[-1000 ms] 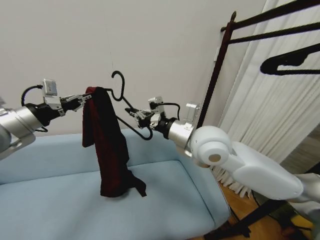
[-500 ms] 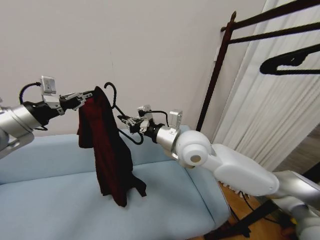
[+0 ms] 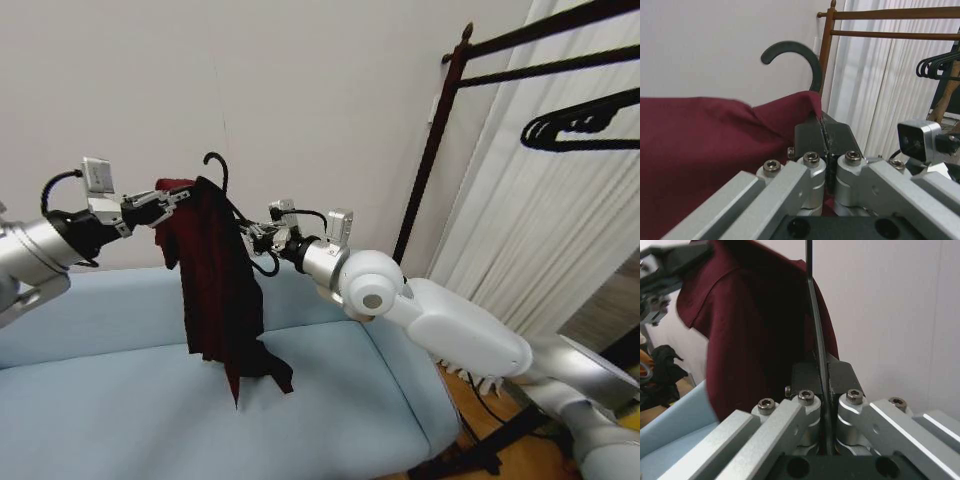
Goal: Pick up the clothes from the sofa and hang them on the clothes hanger.
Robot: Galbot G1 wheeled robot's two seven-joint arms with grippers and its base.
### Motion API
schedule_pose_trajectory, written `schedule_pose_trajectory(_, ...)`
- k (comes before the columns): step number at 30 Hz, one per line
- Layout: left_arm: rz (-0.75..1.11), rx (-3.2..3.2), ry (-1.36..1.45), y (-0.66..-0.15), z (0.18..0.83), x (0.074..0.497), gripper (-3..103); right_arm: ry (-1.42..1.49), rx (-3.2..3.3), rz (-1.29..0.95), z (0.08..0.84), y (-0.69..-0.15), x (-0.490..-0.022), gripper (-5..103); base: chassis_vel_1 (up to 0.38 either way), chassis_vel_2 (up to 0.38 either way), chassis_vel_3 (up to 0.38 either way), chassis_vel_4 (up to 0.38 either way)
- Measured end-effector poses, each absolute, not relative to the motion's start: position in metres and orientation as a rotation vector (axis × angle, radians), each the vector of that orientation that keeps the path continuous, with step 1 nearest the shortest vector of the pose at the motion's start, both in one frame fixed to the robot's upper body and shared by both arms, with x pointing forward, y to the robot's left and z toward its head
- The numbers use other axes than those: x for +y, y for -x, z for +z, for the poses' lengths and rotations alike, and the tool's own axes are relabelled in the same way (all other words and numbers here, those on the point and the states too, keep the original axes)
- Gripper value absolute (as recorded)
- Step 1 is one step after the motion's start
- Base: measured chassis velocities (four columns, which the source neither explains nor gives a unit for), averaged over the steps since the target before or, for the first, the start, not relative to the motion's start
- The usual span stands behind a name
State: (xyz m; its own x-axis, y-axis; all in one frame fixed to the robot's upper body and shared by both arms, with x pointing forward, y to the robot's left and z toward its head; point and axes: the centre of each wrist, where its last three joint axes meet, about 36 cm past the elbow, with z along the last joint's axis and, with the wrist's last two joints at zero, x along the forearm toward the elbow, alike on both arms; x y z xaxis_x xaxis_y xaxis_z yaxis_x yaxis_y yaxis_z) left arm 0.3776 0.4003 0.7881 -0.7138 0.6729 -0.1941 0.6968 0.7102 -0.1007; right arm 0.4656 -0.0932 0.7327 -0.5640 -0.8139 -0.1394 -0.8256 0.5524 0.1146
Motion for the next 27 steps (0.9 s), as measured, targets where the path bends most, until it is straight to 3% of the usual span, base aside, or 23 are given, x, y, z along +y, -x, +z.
schedule_pose_trajectory(27,-0.265,2.747,-1.164,-0.373,0.772,0.411,0,1.323,2.726,0.235,0.746,-0.487,-0.121,2,0.0,0.0,0.0,0.0)
